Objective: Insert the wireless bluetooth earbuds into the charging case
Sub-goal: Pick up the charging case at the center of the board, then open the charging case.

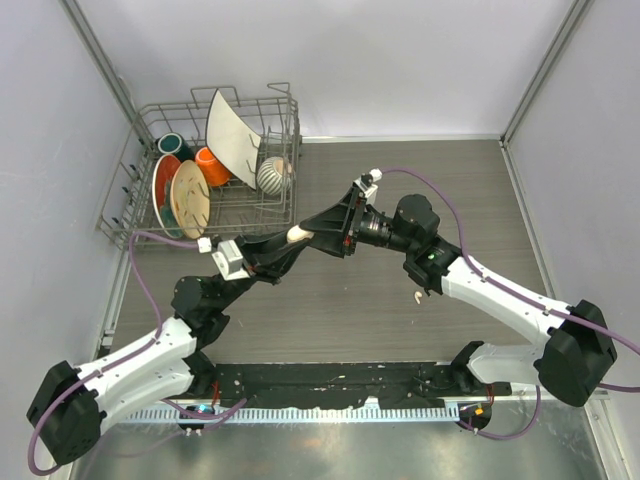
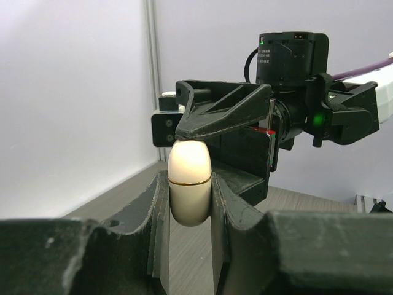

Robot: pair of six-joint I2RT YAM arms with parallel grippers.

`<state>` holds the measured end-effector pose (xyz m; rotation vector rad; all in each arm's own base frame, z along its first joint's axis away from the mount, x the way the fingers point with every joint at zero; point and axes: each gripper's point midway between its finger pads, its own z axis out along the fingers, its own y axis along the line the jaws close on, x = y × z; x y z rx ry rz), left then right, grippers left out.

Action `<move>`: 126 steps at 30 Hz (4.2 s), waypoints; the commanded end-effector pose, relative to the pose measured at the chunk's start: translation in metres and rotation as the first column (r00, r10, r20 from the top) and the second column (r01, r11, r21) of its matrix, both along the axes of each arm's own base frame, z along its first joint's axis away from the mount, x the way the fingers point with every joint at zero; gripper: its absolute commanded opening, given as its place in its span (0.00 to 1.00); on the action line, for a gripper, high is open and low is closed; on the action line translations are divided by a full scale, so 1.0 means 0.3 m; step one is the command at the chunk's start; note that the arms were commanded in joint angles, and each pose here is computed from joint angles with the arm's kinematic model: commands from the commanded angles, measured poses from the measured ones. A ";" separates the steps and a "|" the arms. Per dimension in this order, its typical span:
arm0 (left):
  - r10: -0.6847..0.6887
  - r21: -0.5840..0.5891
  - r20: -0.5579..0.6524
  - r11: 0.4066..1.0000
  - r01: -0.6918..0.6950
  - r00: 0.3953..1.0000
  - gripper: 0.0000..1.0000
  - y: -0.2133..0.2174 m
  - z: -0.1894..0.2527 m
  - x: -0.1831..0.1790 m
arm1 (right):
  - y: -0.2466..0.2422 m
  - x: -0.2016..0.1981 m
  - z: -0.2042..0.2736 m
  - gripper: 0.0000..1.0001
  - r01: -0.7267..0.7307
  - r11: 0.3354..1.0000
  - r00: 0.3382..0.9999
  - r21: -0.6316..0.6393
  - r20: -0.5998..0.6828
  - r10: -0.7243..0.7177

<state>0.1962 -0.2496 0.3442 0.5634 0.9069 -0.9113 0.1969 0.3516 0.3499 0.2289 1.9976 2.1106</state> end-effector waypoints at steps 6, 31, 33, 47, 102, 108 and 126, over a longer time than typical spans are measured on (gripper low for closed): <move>-0.013 -0.015 0.001 1.000 0.013 1.000 0.24 -0.007 0.010 -0.001 | -0.007 -0.032 0.051 0.02 -0.008 0.998 0.999 0.056 0.038 0.006; -0.163 -0.134 0.088 0.976 0.174 0.983 0.00 -0.021 0.003 -0.087 | -0.261 -0.034 0.025 0.77 0.375 0.879 0.663 -0.295 0.748 -0.032; -0.171 -0.132 0.106 0.974 0.184 0.980 0.00 -0.020 0.014 -0.098 | -0.289 -0.042 0.025 0.77 0.398 0.856 0.603 -0.329 0.797 0.026; -0.303 -0.105 0.101 0.944 0.313 0.948 0.00 -0.070 0.044 -0.142 | -0.272 -0.065 -0.068 0.75 0.313 0.811 0.549 -0.494 0.791 0.270; -0.579 0.097 0.109 0.815 0.571 0.808 0.00 -0.154 0.002 -0.280 | -0.268 0.085 -0.081 0.75 0.456 0.764 0.696 -0.457 0.718 0.015; -0.568 0.095 0.117 0.823 0.560 0.815 0.00 -0.153 0.007 -0.274 | -0.258 0.082 -0.086 0.75 0.439 0.775 0.706 -0.455 0.708 0.015; -0.352 0.092 0.034 0.933 0.348 0.935 0.00 -0.125 -0.050 -0.153 | -0.263 -0.007 0.096 0.77 0.391 0.870 0.628 -0.299 0.778 -0.015</move>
